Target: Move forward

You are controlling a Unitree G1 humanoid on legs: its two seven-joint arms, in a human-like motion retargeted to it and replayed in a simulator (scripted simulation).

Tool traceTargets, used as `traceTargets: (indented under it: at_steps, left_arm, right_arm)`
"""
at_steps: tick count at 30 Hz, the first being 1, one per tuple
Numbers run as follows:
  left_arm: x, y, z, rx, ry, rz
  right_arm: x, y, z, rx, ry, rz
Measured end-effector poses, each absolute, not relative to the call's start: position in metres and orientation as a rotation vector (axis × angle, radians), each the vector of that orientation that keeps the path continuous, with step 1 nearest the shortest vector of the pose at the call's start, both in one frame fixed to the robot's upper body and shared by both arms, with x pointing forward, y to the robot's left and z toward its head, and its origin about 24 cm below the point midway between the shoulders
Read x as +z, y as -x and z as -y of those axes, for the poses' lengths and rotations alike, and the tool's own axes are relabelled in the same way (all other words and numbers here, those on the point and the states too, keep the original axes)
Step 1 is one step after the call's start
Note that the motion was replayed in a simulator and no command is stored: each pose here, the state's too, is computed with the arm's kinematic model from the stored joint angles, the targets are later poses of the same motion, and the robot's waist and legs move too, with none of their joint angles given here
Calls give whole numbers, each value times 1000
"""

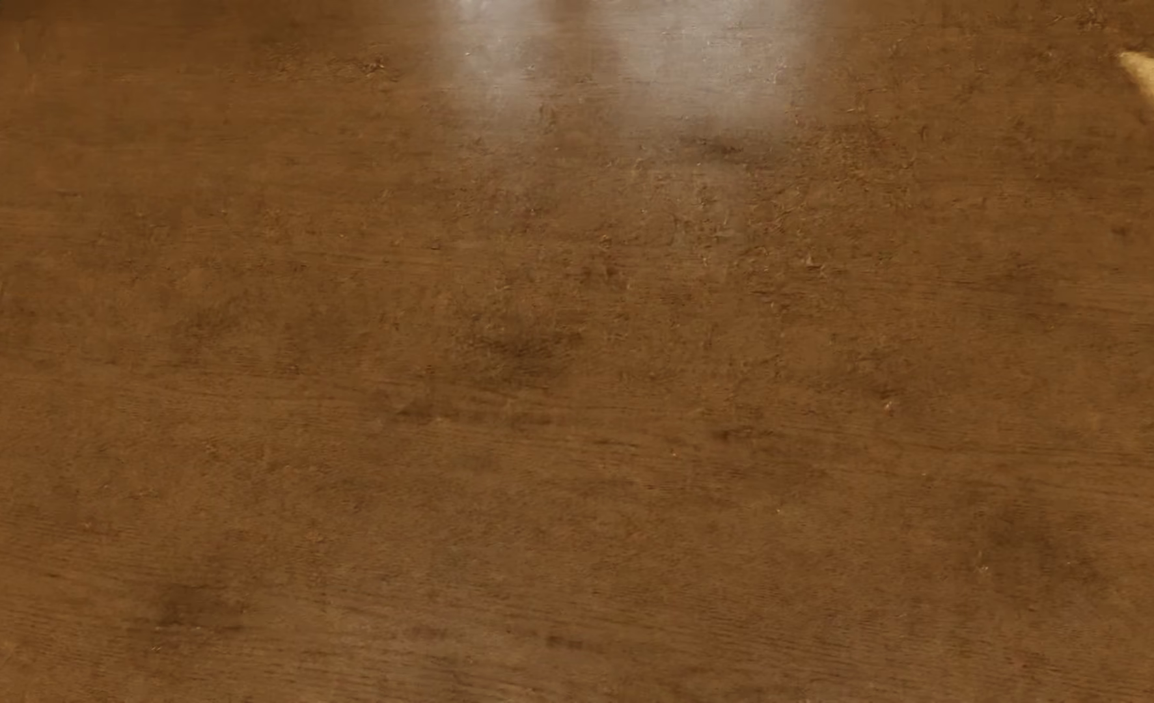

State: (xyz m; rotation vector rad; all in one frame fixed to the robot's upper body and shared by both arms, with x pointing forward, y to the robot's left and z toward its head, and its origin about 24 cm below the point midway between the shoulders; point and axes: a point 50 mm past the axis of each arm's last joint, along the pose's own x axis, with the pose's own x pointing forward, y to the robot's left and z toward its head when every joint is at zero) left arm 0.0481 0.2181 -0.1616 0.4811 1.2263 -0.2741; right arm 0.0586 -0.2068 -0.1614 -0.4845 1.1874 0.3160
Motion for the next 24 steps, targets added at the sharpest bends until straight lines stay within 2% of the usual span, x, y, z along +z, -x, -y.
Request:
traceTargets:
  at_steps: [7, 10, 13, 20, 22, 24]
  left_arm:
    - [-159, -39, -227, -229, -465, -1237]
    - [-159, -30, -231, -211, -459, -1266]
    - [-162, -3, -230, -208, -440, -1342]
    - [-164, 73, -217, -355, -471, -1578]
    - [-164, 74, -217, -363, -476, -1584]
    - [-166, 59, -221, -342, -487, -1549]
  right_arm:
    - [-166, -33, 213, 340, 512, -1275]
    - [-165, -35, 214, 335, 512, -1266]
    - [-162, -45, 220, 309, 516, -1242]
    - [-150, -84, 220, 257, 489, -1098]
    - [-149, -86, 216, 233, 452, -1077]
    - [-153, -71, 211, 220, 414, -1115]
